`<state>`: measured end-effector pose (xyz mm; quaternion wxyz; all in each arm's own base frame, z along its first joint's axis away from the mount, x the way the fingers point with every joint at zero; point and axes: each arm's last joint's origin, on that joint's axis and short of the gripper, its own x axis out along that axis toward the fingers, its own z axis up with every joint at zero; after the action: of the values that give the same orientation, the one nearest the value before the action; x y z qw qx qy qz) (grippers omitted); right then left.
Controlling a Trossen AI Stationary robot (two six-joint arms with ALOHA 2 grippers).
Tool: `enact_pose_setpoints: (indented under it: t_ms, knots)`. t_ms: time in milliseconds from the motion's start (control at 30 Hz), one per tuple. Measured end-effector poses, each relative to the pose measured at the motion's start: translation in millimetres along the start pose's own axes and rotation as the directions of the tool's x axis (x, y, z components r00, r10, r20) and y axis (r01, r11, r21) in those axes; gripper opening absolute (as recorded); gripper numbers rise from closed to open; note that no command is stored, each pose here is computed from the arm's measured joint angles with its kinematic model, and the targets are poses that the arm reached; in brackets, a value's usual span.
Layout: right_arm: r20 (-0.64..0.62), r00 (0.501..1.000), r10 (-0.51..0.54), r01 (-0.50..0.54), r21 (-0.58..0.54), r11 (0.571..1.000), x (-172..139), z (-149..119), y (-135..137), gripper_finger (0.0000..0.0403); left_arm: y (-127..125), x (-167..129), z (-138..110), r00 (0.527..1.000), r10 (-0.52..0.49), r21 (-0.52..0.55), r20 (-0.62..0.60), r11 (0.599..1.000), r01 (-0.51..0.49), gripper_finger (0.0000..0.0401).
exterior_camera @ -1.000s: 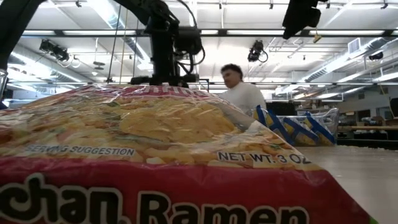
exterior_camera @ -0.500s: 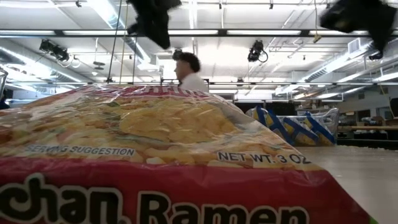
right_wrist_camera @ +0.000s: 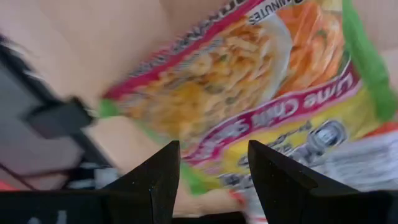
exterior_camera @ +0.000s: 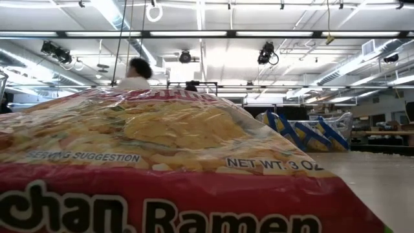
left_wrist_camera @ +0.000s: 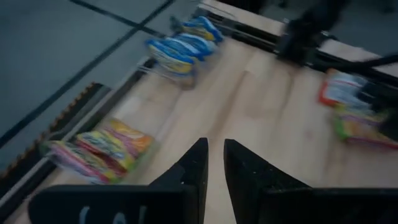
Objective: Sort Maruchan noodles
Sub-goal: Put the green noodle pack into the top left transparent bin
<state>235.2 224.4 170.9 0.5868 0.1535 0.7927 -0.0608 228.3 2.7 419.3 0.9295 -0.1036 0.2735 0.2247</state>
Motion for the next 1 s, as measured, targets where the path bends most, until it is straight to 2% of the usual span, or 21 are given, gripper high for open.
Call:
enact_pose_setpoints:
  t_ms: [100,200,300,367,467,533,633,767,867,933,1000]
  knots:
    - [-0.022,0.999,-0.028,0.024,-0.137,0.990,7.0,17.0,-6.7,0.0194,-11.5,-6.3,-3.8,0.999,-0.053,0.017,0.003,0.998,0.053,0.0057]
    - [0.001,1.000,-0.020,0.019,-0.333,0.943,6.5,39.0,-16.0,0.0194,-21.0,-11.0,-7.8,0.996,-0.095,0.046,-0.003,0.994,0.095,0.0057]
    - [0.129,0.991,0.022,0.051,-0.539,0.841,-5.3,65.1,-22.2,0.0194,-28.6,-15.0,-11.6,0.992,-0.127,0.114,-0.010,0.985,0.127,0.0057]
    - [0.255,0.966,0.035,0.140,-0.634,0.760,-19.7,81.2,-23.3,0.0194,-32.7,-15.9,-15.5,0.990,-0.141,0.178,-0.023,0.974,0.142,0.0057]
    - [0.406,0.914,-0.026,0.318,-0.674,0.667,-41.8,97.4,-22.8,0.0194,-34.9,-17.1,-17.7,0.988,-0.149,0.207,-0.035,0.966,0.153,0.0057]
    - [0.463,0.885,-0.045,0.381,-0.667,0.640,-60.4,100.7,-19.9,0.0194,-35.7,-14.8,-18.4,0.989,-0.141,0.212,-0.044,0.966,0.148,0.0057]
    - [0.464,0.885,-0.025,0.360,-0.650,0.669,-79.6,95.1,-13.6,0.0194,-36.9,-7.8,-19.6,0.990,-0.121,0.222,-0.066,0.966,0.133,0.0057]
    - [0.399,0.914,0.074,0.195,-0.592,0.782,-74.5,83.7,2.1,0.0194,-38.9,5.6,-19.8,0.992,-0.089,0.232,-0.092,0.967,0.109,0.0057]
    - [0.439,0.884,0.163,0.095,-0.507,0.856,-58.1,84.3,15.0,0.0194,-42.2,21.4,-18.6,0.993,-0.065,0.243,-0.103,0.966,0.088,0.0057]
    - [0.482,0.845,0.232,0.029,-0.475,0.879,-45.4,89.1,19.0,0.0194,-45.3,33.8,-18.4,0.993,-0.048,0.257,-0.111,0.963,0.076,0.0057]
    - [0.501,0.827,0.257,-0.024,-0.425,0.905,-36.5,92.8,17.0,0.0194,-47.4,43.8,-19.1,0.992,-0.034,0.266,-0.124,0.962,0.066,0.0057]
